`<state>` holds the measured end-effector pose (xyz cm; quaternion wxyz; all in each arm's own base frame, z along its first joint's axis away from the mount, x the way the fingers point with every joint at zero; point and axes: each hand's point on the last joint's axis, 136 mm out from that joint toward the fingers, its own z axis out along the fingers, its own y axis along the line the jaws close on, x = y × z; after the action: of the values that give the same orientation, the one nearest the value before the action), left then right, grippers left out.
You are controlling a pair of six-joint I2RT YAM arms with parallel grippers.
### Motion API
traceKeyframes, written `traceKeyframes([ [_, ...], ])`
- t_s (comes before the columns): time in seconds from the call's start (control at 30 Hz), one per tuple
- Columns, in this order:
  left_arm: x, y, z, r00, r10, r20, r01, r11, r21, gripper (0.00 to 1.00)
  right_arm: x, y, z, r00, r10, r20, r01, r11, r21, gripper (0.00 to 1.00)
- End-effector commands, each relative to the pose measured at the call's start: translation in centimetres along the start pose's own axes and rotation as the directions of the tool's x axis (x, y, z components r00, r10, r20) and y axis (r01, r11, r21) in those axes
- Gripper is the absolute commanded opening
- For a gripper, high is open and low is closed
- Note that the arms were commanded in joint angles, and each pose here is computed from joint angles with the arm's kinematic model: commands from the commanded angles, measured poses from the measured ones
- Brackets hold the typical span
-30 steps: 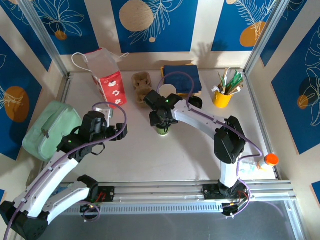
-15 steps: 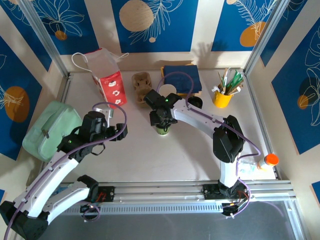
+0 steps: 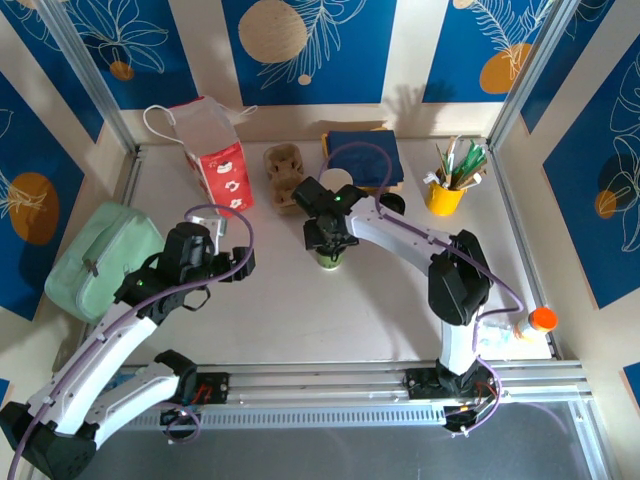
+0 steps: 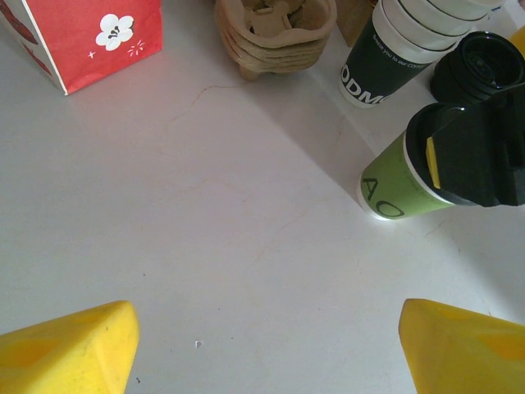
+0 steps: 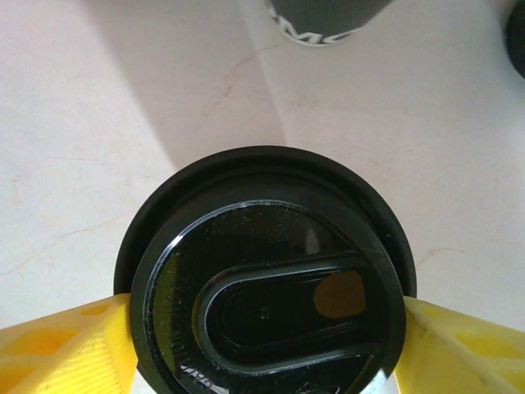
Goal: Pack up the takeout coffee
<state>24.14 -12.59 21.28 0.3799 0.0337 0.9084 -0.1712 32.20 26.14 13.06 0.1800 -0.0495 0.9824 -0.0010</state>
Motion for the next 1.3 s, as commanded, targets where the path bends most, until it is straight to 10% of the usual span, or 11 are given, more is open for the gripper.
traceKeyframes([
  [0.0, -0.7, 0.1, -0.6, 1.000, 0.004, 0.020, -0.004, 1.000, -0.010, 0.83, 0.1, -2.7, -1.3, 1.000, 0.026, 0.015, -0.027, 0.999, 0.036, 0.76],
  [1.27, -1.5, 0.3, -2.2, 0.999, 0.031, 0.027, -0.030, 0.999, -0.034, 0.83, -1.6, -26.6, 0.0, 0.904, 0.407, 0.131, -0.421, 0.901, 0.109, 0.75],
])
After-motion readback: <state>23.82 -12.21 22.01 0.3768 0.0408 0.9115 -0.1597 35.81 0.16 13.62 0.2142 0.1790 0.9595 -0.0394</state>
